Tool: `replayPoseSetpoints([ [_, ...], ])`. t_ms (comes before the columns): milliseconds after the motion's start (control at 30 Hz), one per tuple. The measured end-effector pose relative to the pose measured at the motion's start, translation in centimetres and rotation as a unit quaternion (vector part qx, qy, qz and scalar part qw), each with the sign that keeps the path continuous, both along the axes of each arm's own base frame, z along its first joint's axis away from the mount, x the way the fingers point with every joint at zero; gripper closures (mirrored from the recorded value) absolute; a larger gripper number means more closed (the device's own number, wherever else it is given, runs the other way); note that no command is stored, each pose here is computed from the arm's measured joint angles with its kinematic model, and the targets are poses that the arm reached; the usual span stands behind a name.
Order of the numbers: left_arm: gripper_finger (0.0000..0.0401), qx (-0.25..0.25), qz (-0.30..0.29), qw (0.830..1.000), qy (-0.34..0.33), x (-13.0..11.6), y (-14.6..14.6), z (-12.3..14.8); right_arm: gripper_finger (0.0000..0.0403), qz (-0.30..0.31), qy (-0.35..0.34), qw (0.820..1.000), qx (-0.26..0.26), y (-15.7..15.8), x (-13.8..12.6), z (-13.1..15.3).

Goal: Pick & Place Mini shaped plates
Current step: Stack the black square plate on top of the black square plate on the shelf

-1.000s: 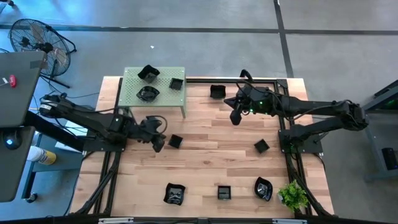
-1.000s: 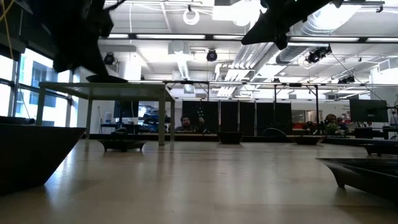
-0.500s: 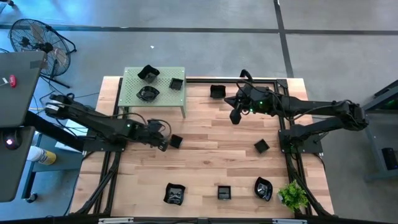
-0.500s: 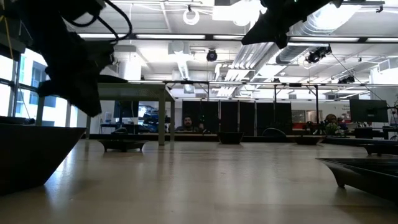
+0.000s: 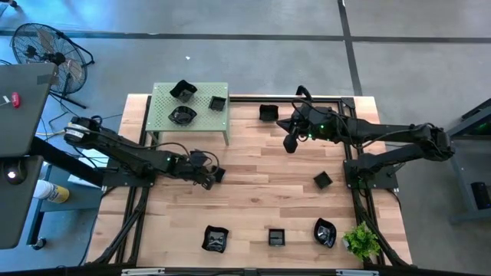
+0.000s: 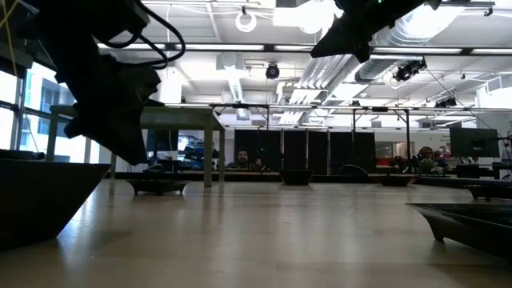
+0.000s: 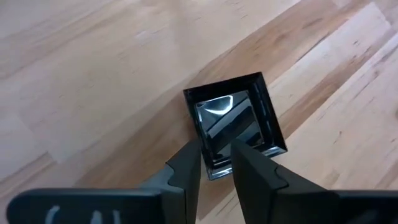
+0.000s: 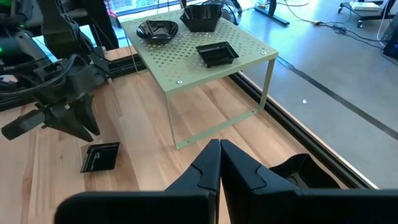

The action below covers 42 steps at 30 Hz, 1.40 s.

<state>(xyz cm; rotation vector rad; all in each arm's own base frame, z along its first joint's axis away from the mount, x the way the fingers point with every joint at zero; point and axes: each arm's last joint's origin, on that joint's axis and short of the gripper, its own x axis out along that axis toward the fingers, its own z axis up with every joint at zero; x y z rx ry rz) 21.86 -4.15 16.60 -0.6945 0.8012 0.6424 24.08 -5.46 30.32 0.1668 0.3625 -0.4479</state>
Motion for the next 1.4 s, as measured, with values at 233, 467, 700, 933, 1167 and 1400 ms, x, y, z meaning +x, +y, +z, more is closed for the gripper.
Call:
replayPoseSetpoints([
  [233, 0.0304, -0.017, 0.026, 0.999, 0.007, 0.2, 1.5, -0.1, 0.0398, 0.011, 0.002, 1.000, -0.003, 0.0, 0.0, 0.0],
  [467, 0.0260, -0.043, 0.006, 0.999, 0.015, 0.5, 3.5, -0.1, 0.0398, 0.018, 0.004, 1.000, -0.007, 0.1, 0.0, 0.0],
  [700, 0.0259, -0.048, 0.007, 0.999, 0.020, -0.2, 3.6, -1.4, 0.0401, 0.020, 0.004, 1.000, -0.007, 0.1, 0.0, 0.0],
  [933, 0.0282, -0.062, 0.011, 0.998, -0.010, -0.4, 3.6, -2.2, 0.0397, 0.020, 0.001, 1.000, -0.017, 0.1, 0.1, 0.1],
  [1167, 0.0284, -0.068, 0.004, 0.998, -0.002, -0.8, 3.6, -2.8, 0.0401, 0.021, -0.013, 0.999, -0.023, 0.0, 0.2, 0.4],
  [1400, 0.0288, -0.055, -0.015, 0.998, 0.007, -0.8, 3.6, -3.1, 0.0397, 0.024, -0.013, 0.999, -0.032, 0.0, 0.2, 0.5],
])
